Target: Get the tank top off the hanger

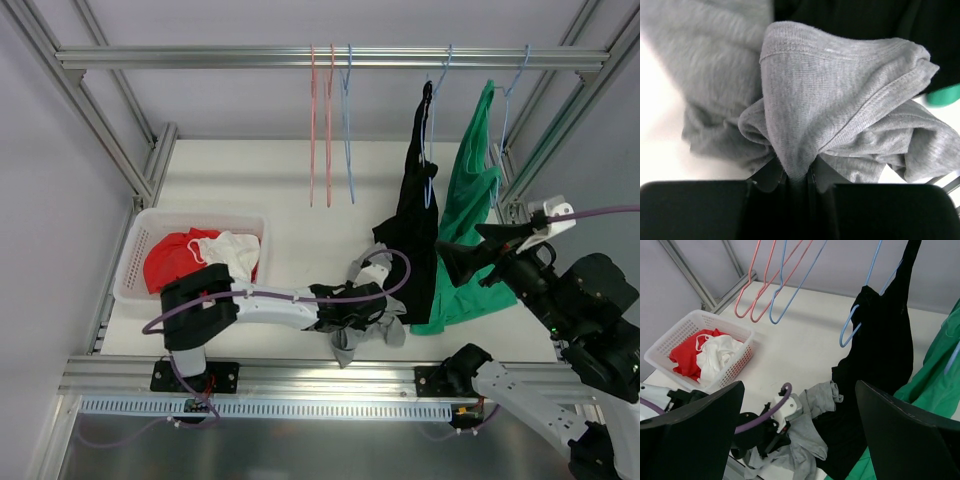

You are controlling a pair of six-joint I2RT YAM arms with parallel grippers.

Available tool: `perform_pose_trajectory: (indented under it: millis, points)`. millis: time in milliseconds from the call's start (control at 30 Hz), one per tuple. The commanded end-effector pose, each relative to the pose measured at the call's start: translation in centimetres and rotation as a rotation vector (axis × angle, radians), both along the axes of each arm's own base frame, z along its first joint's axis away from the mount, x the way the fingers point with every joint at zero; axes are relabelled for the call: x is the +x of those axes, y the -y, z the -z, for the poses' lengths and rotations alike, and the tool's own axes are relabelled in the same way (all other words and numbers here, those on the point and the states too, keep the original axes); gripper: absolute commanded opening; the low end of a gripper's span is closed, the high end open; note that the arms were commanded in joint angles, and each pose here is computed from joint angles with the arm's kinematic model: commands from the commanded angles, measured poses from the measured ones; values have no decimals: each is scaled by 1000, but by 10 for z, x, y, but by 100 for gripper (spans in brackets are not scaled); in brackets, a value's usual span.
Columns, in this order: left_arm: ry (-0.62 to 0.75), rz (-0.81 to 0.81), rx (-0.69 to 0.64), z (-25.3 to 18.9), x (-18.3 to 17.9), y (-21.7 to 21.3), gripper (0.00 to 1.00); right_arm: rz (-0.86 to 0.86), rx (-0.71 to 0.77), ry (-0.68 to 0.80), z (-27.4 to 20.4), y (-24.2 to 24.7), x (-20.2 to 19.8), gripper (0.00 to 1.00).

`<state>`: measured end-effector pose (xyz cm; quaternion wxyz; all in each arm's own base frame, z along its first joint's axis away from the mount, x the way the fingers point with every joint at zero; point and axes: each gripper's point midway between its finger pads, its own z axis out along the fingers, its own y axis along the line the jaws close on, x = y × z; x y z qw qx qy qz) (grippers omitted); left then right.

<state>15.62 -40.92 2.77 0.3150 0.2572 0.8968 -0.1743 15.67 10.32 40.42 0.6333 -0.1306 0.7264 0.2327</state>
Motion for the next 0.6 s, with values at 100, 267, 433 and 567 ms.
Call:
perform_pose_trajectory:
  millis: [100,267,433,567]
  points:
    - [232,-203,-35,-101,11,-72,0,8,15,54,-7,13,-12,100]
    - [396,-354,-171,-198,21,-144,0,28,20,56,0,19,-14,100]
    - [535,-456,-184,-256,32,-204,0,31,33,70,-4,22,-17,100]
    - [530,-625,-171,-279,58,-257,0,18,47,79,-10,22,-21,99]
